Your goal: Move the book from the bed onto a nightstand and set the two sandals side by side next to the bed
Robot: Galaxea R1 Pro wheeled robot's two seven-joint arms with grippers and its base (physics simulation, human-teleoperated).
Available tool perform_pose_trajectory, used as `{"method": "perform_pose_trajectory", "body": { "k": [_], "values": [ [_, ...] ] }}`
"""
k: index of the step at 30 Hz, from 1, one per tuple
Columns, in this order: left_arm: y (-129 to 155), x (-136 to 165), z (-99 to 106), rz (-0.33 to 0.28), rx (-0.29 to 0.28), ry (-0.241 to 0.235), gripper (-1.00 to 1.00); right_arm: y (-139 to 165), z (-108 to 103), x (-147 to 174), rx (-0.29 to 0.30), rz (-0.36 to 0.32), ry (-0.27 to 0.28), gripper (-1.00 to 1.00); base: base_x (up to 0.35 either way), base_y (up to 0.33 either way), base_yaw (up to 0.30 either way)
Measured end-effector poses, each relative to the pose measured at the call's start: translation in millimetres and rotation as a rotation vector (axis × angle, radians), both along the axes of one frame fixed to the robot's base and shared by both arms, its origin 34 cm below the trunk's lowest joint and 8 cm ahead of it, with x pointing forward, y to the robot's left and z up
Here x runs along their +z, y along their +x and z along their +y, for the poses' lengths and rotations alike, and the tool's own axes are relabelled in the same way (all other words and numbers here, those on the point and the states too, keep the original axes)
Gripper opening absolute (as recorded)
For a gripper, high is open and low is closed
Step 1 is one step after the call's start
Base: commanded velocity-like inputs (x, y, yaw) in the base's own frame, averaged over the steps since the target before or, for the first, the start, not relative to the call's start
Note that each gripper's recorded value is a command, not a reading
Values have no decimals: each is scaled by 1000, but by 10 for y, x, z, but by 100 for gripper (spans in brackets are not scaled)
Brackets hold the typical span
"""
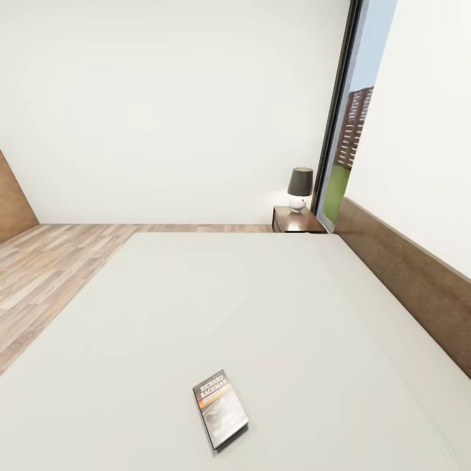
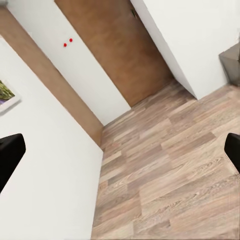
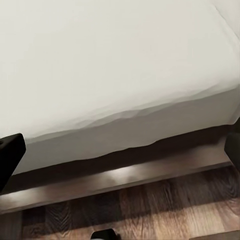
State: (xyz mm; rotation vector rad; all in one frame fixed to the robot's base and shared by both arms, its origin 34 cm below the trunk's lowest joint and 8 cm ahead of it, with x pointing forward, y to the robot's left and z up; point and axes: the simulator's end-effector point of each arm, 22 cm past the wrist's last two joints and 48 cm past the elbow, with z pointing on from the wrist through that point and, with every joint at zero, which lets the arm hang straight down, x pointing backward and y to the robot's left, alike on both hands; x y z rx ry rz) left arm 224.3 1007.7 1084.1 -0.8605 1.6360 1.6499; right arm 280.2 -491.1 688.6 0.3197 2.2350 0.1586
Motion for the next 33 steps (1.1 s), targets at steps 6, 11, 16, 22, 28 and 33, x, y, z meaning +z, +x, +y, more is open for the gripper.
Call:
{"method": "perform_pose_trajectory", "body": {
  "k": [6, 11, 16, 22, 28, 33],
  "values": [
    [-242, -255, -81, -23, 18, 66, 100, -1, 6, -10, -1, 2, 2, 100, 0, 0, 0],
    [-361, -802, -259, 56, -3, 38, 100, -2, 10, -15, -1, 2, 3, 100, 0, 0, 0],
    [-165, -1130, -399, 56, -27, 13, 100, -2, 9, -14, -1, 2, 3, 100, 0, 0, 0],
    [239, -1328, -561, 31, -47, 29, 100, -1, 5, -13, -1, 2, 2, 100, 0, 0, 0],
    [772, -1720, -955, 55, -97, 68, 100, 0, 4, -12, -1, 2, 1, 100, 0, 0, 0],
    [1164, -1789, -1099, 31, -116, 70, 100, 1, 4, -11, 0, 1, 1, 100, 0, 0, 0]
  ]
}}
